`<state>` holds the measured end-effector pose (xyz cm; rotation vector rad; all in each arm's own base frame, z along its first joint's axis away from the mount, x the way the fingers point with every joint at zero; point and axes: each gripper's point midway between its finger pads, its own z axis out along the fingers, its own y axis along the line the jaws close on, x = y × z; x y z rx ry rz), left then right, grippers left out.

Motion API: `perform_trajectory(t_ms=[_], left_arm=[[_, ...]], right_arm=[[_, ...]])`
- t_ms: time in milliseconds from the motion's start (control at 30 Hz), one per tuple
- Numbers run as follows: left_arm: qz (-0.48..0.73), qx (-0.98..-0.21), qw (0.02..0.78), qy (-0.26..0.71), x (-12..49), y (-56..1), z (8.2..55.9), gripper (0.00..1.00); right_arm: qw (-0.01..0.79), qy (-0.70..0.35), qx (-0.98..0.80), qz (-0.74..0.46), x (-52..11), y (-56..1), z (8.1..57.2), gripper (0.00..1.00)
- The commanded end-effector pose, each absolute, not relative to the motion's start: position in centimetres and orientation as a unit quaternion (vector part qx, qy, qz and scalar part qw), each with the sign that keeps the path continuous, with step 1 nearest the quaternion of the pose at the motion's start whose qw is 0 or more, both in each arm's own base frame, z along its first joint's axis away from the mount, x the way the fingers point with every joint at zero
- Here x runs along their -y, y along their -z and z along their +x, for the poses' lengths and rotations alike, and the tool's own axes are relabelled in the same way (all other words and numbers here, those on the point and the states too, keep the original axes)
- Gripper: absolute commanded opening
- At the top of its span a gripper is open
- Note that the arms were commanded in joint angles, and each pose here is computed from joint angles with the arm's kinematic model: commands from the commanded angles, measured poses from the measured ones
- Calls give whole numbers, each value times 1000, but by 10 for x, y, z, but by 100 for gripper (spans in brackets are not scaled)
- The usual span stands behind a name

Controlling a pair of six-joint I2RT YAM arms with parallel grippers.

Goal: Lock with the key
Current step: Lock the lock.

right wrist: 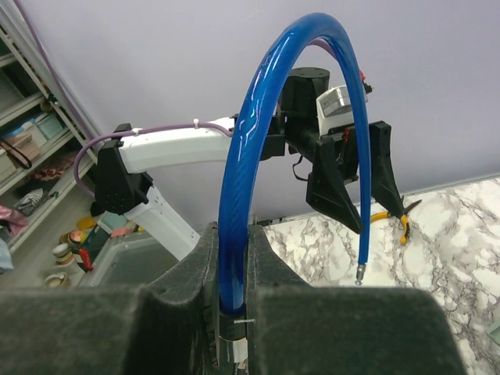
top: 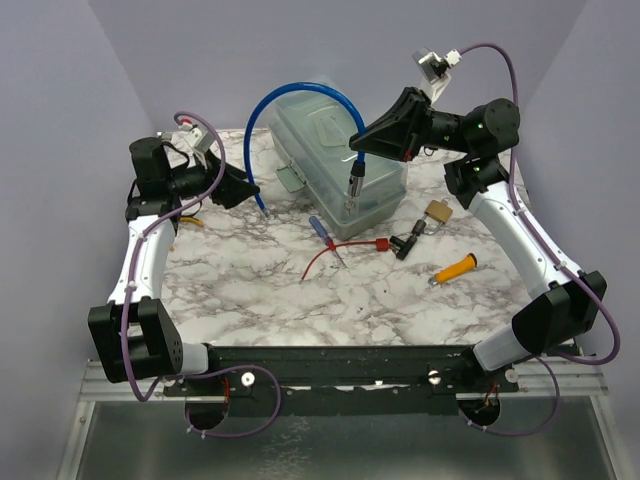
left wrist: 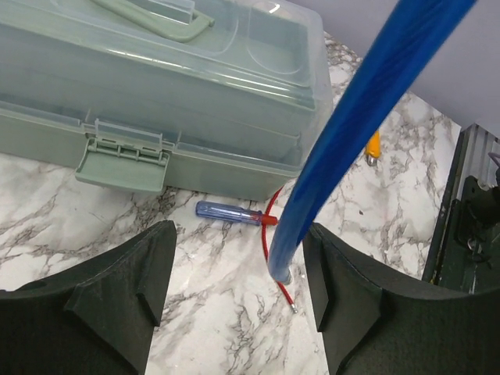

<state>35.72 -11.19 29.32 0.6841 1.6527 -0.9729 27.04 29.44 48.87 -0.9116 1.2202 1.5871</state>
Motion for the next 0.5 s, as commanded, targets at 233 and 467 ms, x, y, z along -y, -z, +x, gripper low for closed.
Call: perform_trajectory(t_ms=[233, 467], left_arm=[[289, -687, 519, 420, 117, -296, 343, 42], [265, -681, 518, 444, 146, -345, 336, 0]], right_arm=[[478, -637, -466, -385, -292, -505, 263, 0], [498, -620, -479, -372, -292, -492, 277, 0]])
